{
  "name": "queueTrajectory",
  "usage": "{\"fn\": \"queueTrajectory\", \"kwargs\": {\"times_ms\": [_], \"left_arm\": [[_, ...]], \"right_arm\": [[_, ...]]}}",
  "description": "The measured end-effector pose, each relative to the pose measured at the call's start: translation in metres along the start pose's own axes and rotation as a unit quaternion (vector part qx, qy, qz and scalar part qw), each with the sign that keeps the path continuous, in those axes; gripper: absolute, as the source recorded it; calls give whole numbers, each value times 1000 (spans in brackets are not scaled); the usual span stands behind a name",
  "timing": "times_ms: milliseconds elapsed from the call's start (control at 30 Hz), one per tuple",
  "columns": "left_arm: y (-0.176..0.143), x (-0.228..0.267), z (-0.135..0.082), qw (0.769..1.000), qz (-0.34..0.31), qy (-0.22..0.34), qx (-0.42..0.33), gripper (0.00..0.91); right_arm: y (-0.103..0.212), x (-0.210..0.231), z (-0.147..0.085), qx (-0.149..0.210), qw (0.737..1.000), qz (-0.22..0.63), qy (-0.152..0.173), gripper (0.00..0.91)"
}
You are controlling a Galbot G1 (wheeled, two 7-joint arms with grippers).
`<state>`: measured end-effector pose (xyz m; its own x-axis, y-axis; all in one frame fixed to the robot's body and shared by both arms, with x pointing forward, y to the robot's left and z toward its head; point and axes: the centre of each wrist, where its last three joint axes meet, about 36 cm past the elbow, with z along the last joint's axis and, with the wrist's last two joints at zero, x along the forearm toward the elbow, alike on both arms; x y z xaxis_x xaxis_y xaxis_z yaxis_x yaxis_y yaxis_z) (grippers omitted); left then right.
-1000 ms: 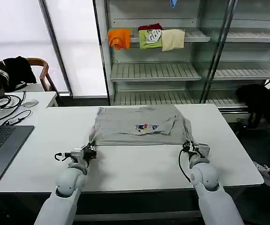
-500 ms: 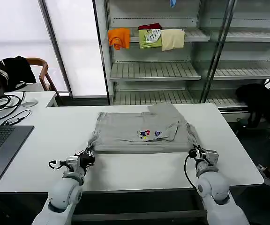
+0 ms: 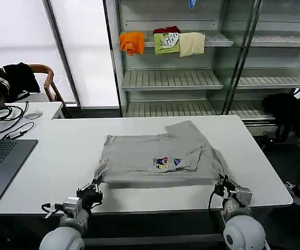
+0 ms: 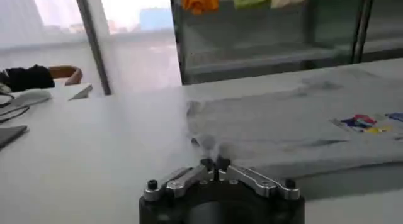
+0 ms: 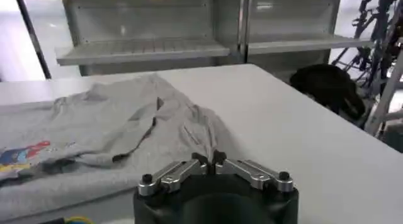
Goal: Fold and organize the clothes.
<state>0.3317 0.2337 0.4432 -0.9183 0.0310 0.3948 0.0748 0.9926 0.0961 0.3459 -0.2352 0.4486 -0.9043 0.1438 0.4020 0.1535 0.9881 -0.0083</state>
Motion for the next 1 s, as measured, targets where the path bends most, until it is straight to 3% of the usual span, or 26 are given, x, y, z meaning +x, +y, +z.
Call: {"fn": "queueTrajectory", "kwargs": {"times_ms": [367, 400, 433, 467, 500, 767, 1000], "left_arm": [[-4, 31, 14, 1000, -3, 20, 2, 20], [-4, 33, 14, 1000, -4, 20, 1, 20], [-4, 35, 15, 1000, -4, 20, -1, 20], [-4, 37, 16, 1000, -4, 21, -1, 101], [-4, 39, 17, 1000, -3, 23, 0, 907], [-12, 55, 18, 999, 3, 32, 7, 907], [-18, 70, 10, 1000, 15, 24, 8, 907]], "right_arm": [[-5, 27, 19, 10, 1000, 5, 22, 0], [-5, 29, 21, 11, 1000, 6, 24, 262], [-5, 31, 22, 11, 1000, 6, 26, 665], [-5, 32, 22, 12, 1000, 6, 27, 907], [-5, 35, 23, 13, 999, 5, 29, 907], [-5, 51, 24, 17, 999, 2, 33, 907], [-10, 62, 8, 5, 1000, 8, 18, 907]]}}
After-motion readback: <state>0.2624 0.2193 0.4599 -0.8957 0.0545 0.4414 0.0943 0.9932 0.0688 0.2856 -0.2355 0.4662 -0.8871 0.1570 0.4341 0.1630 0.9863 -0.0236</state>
